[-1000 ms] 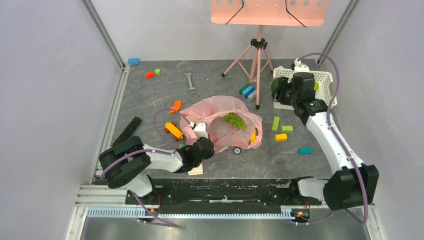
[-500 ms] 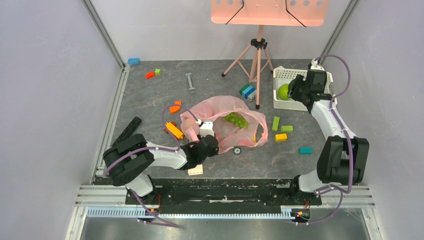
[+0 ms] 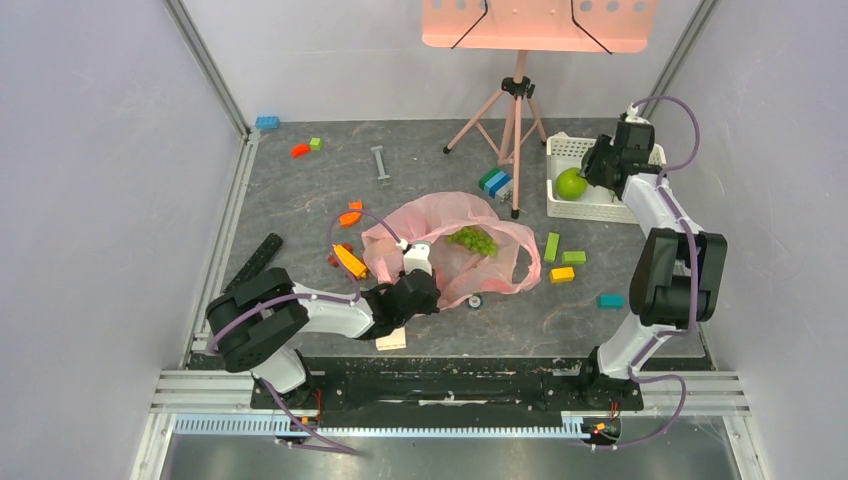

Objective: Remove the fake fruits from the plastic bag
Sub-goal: Place the fake fruit in the bin.

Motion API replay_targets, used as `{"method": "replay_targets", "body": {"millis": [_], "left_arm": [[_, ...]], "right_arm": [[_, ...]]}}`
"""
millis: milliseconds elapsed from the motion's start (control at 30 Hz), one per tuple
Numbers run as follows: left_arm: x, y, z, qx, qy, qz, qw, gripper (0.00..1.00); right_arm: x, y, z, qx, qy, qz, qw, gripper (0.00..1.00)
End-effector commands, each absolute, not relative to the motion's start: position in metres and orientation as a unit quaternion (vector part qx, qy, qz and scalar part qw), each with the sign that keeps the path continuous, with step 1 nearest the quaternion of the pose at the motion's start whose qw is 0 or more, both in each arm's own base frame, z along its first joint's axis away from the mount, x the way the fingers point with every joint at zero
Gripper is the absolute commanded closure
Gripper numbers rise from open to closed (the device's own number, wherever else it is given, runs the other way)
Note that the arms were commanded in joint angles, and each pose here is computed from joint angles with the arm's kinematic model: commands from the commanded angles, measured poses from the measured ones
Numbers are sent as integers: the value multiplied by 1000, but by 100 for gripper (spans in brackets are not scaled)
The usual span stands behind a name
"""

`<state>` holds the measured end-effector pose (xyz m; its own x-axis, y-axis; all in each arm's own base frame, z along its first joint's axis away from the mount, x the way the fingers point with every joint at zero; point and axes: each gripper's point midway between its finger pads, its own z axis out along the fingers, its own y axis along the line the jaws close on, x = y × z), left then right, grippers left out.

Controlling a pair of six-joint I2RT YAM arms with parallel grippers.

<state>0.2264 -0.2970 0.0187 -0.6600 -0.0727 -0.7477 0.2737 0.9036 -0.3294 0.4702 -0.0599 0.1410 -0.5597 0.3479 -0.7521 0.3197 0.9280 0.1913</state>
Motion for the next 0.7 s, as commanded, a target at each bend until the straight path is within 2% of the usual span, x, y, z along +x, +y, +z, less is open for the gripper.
{"method": "replay_targets", "body": {"millis": [0, 333, 667], "left_arm": [[227, -302, 25, 54, 883, -225, 408, 97], [231, -301, 28, 52, 881, -219, 416, 98], [231, -302, 27, 53, 882, -218, 414, 98]], "right_arm": [[492, -76, 154, 199, 870, -3, 451, 68], [514, -96, 133, 195, 881, -33, 429, 62], [516, -111, 96, 200, 898, -50, 388, 60]]}}
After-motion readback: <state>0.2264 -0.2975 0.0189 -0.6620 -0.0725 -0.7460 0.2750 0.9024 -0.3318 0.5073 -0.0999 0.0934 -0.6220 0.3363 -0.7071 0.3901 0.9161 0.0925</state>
